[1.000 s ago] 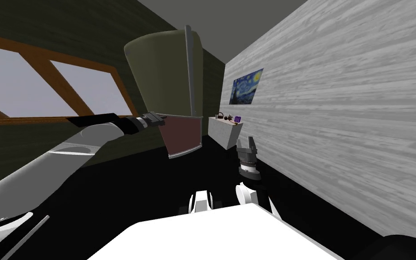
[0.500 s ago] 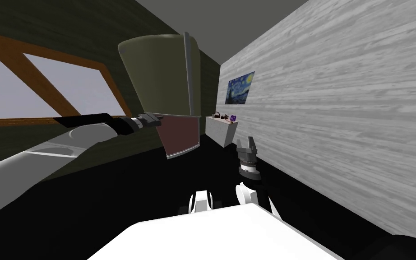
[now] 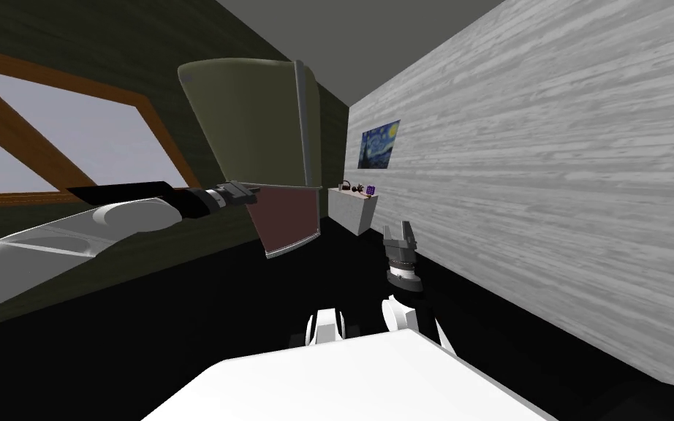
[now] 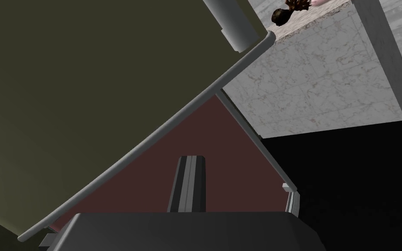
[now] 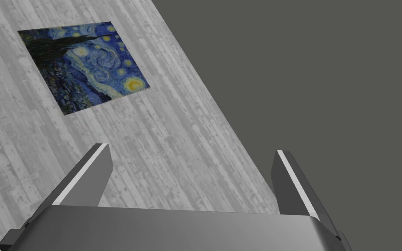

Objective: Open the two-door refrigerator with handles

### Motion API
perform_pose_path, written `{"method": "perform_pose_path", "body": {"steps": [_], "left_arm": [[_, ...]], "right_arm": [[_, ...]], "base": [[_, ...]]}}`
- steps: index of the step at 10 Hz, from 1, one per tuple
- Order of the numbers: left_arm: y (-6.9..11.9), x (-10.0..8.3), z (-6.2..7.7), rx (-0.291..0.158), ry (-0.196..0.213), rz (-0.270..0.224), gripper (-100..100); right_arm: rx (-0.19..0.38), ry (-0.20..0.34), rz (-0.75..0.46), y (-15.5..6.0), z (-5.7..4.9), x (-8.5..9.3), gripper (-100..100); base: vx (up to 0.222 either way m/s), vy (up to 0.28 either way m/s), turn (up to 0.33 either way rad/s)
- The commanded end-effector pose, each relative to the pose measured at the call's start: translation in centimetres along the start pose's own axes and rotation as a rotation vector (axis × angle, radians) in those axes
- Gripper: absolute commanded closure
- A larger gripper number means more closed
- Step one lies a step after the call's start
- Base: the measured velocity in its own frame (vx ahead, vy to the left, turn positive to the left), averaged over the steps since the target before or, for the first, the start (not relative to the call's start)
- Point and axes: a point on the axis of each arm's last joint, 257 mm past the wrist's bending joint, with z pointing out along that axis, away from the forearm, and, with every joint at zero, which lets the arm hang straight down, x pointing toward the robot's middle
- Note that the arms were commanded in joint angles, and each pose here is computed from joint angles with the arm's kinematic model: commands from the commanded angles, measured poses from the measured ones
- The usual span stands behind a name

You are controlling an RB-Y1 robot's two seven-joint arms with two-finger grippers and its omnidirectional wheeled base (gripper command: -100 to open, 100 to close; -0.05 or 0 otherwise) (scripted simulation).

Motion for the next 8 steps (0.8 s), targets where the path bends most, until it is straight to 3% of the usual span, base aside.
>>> {"method": "perform_pose_path", "body": {"steps": [1, 2, 3, 4, 8], "left_arm": [[-1.5, -0.2, -0.7, 0.025, -0.005, -0.015, 100], [-2.2, 0.6, -0.8, 0.033, -0.002, 0.013, 100], [-1.8, 0.3, -0.7, 0.026, -0.006, 0.002, 100], [-2.1, 0.0, -0.7, 0.032, -0.011, 0.003, -100], [-2.3, -1.0, -0.6, 0.039, -0.026, 0.005, -100]], "right_arm": [[0.0, 0.0, 0.0, 0.0, 0.0, 0.0, 0], [0.001, 0.0, 0.0, 0.0, 0.0, 0.0, 0], [0.001, 0.0, 0.0, 0.0, 0.0, 0.0, 0], [0.001, 0.0, 0.0, 0.0, 0.0, 0.0, 0], [0.001, 0.0, 0.0, 0.0, 0.0, 0.0, 0]], "base": [[-0.119, 0.057, -0.085], [-0.039, 0.005, 0.053], [-0.013, 0.0, 0.017], [0.104, -0.07, -0.128], [0.196, -0.089, -0.083]]}}
